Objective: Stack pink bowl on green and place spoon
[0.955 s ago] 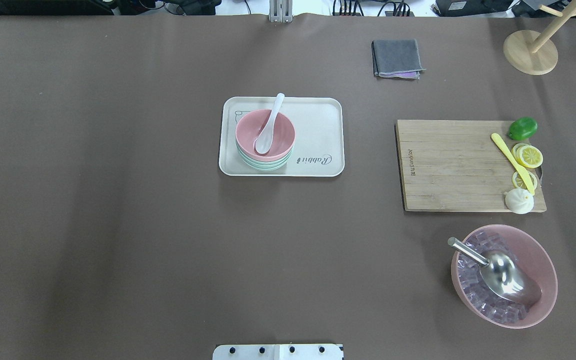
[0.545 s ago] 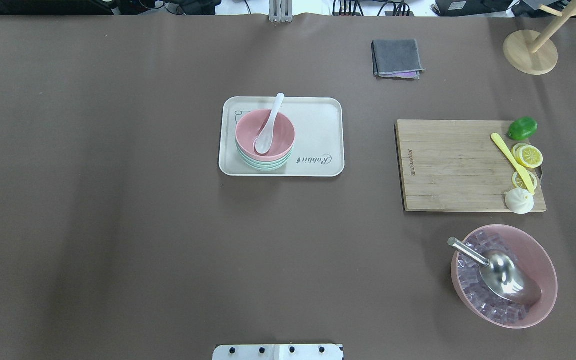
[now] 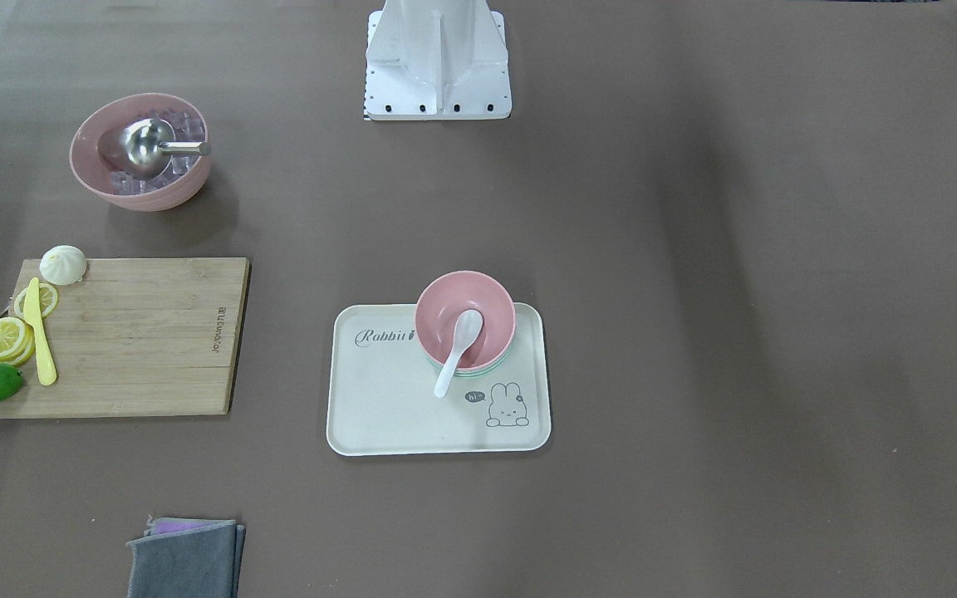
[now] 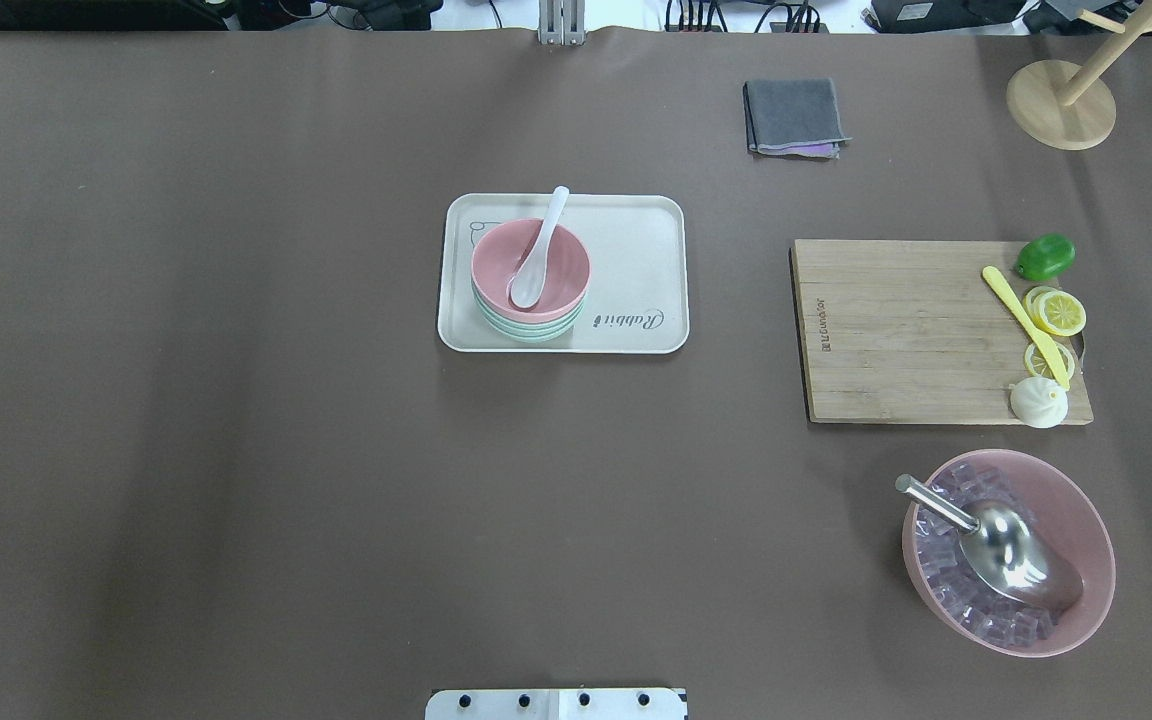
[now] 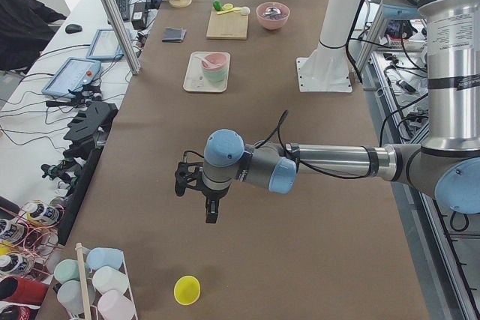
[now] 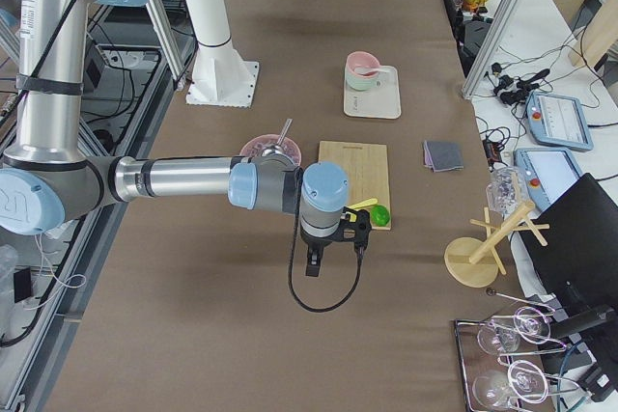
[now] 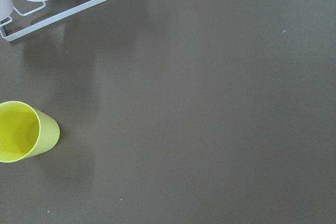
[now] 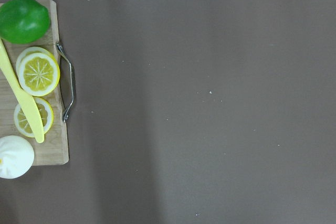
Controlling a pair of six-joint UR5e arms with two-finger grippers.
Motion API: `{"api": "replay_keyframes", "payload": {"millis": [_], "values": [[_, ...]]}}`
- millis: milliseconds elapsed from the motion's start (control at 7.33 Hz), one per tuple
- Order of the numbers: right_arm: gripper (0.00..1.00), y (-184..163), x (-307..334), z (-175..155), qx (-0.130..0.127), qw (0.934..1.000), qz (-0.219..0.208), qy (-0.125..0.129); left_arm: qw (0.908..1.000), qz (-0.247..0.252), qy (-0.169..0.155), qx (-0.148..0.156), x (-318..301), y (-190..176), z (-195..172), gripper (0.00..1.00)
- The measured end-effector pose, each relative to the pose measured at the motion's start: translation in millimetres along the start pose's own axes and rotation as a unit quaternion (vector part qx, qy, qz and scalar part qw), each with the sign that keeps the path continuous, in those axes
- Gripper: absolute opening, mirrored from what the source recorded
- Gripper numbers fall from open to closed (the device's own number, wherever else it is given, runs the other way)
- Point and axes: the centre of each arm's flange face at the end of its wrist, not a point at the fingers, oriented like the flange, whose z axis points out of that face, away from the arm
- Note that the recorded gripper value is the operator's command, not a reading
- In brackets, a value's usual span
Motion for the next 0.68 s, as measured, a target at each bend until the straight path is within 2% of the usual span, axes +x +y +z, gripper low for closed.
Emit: {"api": "replay_keyframes", "payload": {"millis": [682], "values": [[1.0,-0.6,-2.2,-2.9,0.003,1.0,-0.003,0.0,1.0,-0.002,0.0,0.0,-0.3,0.1,0.3,0.98]]}}
